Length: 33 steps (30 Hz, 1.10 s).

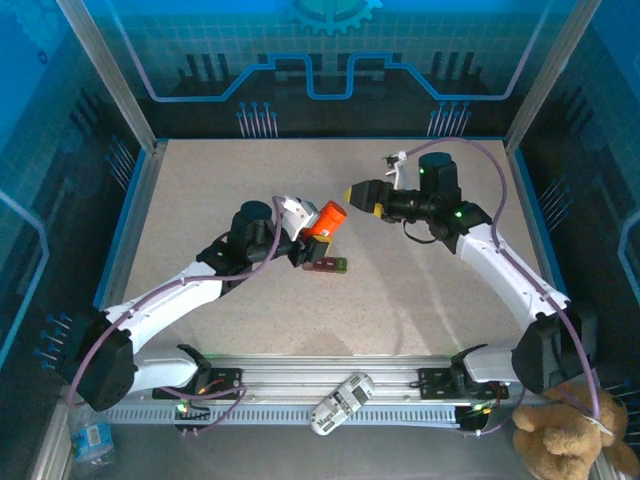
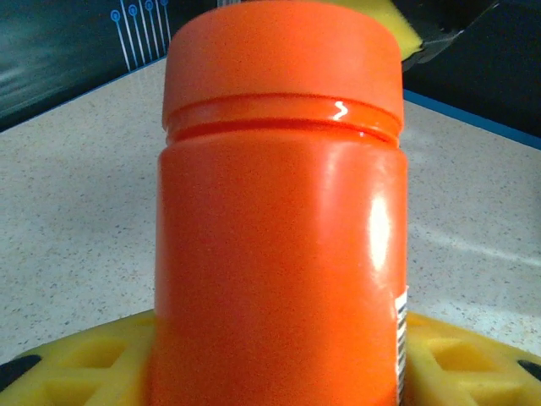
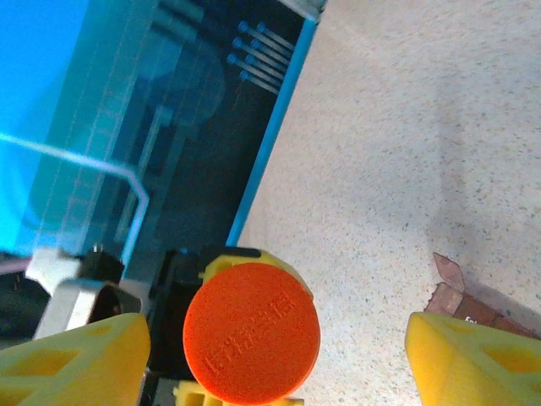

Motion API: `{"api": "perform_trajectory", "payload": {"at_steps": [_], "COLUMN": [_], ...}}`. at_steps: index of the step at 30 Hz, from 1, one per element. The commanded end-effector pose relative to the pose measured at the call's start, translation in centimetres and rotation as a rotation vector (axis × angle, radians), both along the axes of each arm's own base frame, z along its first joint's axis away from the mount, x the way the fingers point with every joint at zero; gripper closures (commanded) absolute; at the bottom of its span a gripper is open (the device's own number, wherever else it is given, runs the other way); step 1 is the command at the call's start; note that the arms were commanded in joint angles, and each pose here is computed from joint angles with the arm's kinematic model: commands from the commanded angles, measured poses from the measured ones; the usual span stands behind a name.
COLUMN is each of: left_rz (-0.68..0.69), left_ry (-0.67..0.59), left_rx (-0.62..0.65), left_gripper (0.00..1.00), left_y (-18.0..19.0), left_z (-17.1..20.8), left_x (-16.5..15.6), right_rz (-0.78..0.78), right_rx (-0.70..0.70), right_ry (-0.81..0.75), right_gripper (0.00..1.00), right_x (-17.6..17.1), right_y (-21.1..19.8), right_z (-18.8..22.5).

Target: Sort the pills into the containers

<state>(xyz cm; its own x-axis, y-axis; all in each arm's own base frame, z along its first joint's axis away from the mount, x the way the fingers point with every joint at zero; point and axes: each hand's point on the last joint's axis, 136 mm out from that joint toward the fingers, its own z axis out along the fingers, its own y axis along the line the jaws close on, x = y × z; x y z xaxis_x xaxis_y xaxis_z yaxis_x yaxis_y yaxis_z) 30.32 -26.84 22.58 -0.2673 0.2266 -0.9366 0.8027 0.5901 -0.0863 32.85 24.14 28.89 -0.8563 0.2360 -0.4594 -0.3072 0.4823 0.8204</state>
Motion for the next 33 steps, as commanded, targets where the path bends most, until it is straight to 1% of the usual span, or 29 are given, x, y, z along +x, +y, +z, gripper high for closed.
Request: {"api": "perform_trajectory", "payload": {"at_steps": [1,10,13,16,18,20,21,22,24,27,29,31,33], "left_rz": [0.014,0.014,0.015,0.016,0.016,0.017,0.019,0.018,0.012,-0.012,-0.042,-0.066,-0.085], "left_ry": [-0.056,-0.041,-0.040,-0.037,-0.036,-0.035,-0.033,-0.032,-0.028,-0.013,0.003,0.020,0.030], "left_rx": [0.013,0.005,0.004,0.004,0.002,-0.003,-0.005,-0.008,-0.019,-0.040,-0.055,-0.069,-0.082], "left_gripper": [1.00,1.00,1.00,1.00,1.00,1.00,1.00,1.00,1.00,1.00,1.00,1.00,1.00], "left_y": [0.0,-0.1,-0.1,-0.1,-0.1,-0.1,-0.1,-0.1,-0.3,-0.6,-1.0,-1.3,-1.6], "left_z": [1.1,1.0,1.0,1.0,0.9,1.0,1.0,1.0,1.3,1.7,2.0,2.3,2.5], "left_x": [0.7,0.8,0.8,0.8,0.8,0.8,0.8,0.8,0.7,0.3,-0.1,-0.5,-0.8], "right_rz": [-0.132,-0.082,-0.059,-0.041,-0.032,-0.024,-0.020,-0.008,0.039,0.161,0.287,0.349,0.343], "right_rx": [0.013,0.014,0.009,0.005,0.003,-0.004,-0.009,-0.015,-0.013,-0.010,-0.007,-0.033,-0.057], "right_ry": [0.125,0.120,0.118,0.122,0.121,0.113,0.103,0.083,0.028,-0.110,-0.256,-0.362,-0.381], "right_gripper": [0.19,0.19,0.23,0.28,0.36,0.47,0.50,0.53,0.54,0.55,0.55,0.52,0.50], "right_x": [0.5,0.3,0.0,-0.3,-0.4,-0.6,-0.7,-0.7,-0.8,-1.0,-1.9,-2.5,-2.1], "right_y": [-0.2,3.7,4.5,5.0,5.1,5.0,4.9,4.9,5.0,4.9,4.9,4.3,3.4], "right_z": [-0.9,-0.3,-0.4,-0.9,-1.1,-1.3,-1.4,-1.4,-1.1,-0.6,-0.2,-0.5,-1.3]}}
